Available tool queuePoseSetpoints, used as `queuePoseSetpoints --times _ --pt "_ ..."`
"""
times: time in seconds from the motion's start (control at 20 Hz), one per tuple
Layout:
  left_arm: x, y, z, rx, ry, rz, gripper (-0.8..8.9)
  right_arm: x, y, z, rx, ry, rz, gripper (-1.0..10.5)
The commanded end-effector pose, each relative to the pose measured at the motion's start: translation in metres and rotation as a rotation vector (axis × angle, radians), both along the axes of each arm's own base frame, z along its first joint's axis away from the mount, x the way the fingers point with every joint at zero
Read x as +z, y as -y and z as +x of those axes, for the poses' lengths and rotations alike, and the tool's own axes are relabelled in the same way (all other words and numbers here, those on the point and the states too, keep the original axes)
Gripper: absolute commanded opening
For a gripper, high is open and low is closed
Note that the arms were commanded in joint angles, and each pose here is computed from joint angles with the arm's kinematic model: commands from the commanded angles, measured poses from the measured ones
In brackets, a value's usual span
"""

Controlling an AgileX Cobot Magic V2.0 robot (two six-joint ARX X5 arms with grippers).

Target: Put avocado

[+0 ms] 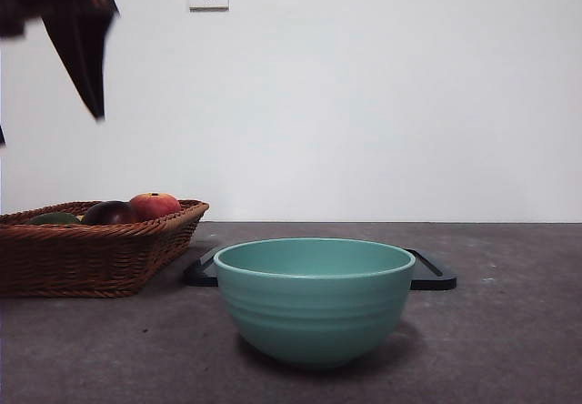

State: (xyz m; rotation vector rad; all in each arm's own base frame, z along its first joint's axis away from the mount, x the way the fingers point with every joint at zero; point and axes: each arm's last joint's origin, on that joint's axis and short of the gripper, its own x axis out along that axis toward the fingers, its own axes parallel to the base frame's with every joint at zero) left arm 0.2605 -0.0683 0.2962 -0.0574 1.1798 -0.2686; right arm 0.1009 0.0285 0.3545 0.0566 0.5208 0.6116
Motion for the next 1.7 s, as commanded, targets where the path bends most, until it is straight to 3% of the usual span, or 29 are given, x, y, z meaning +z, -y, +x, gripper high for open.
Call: queuePoseSetpoints --times 0.05,0.15,0.85,0.9,1.1,1.3,1.7 --pt "-0.013 0.004 0.023 -0.015 -0.018 0.088 6.84 0.005 0.000 0.000 0.010 0.023 -0.003 6.5" --pt "-0.026 0.006 0.038 -0.002 -0.048 0.147 6.84 0.005 0.000 0.000 0.010 0.023 -0.003 6.5" --pt "-0.098 0.015 0.084 0.019 -0.149 0.167 6.81 0.005 0.000 0.000 0.010 0.023 -0.003 6.5" --pt "-0.100 0.015 0.085 0.021 -0.155 0.168 6.60 0.005 0.000 0.000 0.010 0.023 -0.003 6.5" --pt "-0.109 0.013 0.086 0.025 -0.195 0.177 4.25 0.005 0.000 0.000 0.010 0.023 -0.003 6.5" --pt "-0.109 0.012 0.088 0.027 -0.188 0.175 1.19 0.005 0.000 0.000 0.010 0.023 -0.003 6.5" --pt "-0.061 0.018 0.095 0.012 -0.170 0.169 1.18 0.005 0.000 0.000 0.010 0.023 -0.003 6.5"
